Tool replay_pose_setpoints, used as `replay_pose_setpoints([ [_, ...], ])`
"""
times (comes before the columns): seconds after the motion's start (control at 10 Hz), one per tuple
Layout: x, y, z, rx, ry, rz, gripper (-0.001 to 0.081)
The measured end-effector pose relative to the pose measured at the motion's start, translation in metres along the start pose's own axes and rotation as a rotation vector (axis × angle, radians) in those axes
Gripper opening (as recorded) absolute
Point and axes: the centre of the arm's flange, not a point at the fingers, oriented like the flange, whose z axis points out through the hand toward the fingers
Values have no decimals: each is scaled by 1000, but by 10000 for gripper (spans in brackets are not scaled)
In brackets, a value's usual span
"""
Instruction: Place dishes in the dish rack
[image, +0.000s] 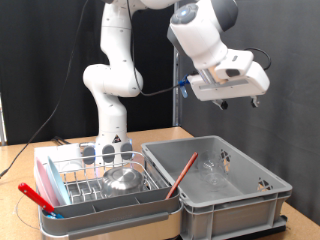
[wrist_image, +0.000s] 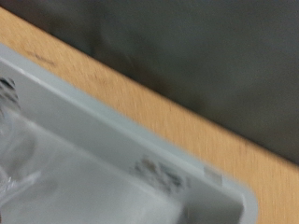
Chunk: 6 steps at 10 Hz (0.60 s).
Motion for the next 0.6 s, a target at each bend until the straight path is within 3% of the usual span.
replay_pose_setpoints([
  [0.3,-7,-6,-24,-164,-238,165,809],
  [0.4,-5,-7,-21,-145,-212,157,809],
  [0.5,-7,-7,-20,-139,-198,214,809],
  [0.6,-8,-9,-18,-151,-167,330,809],
])
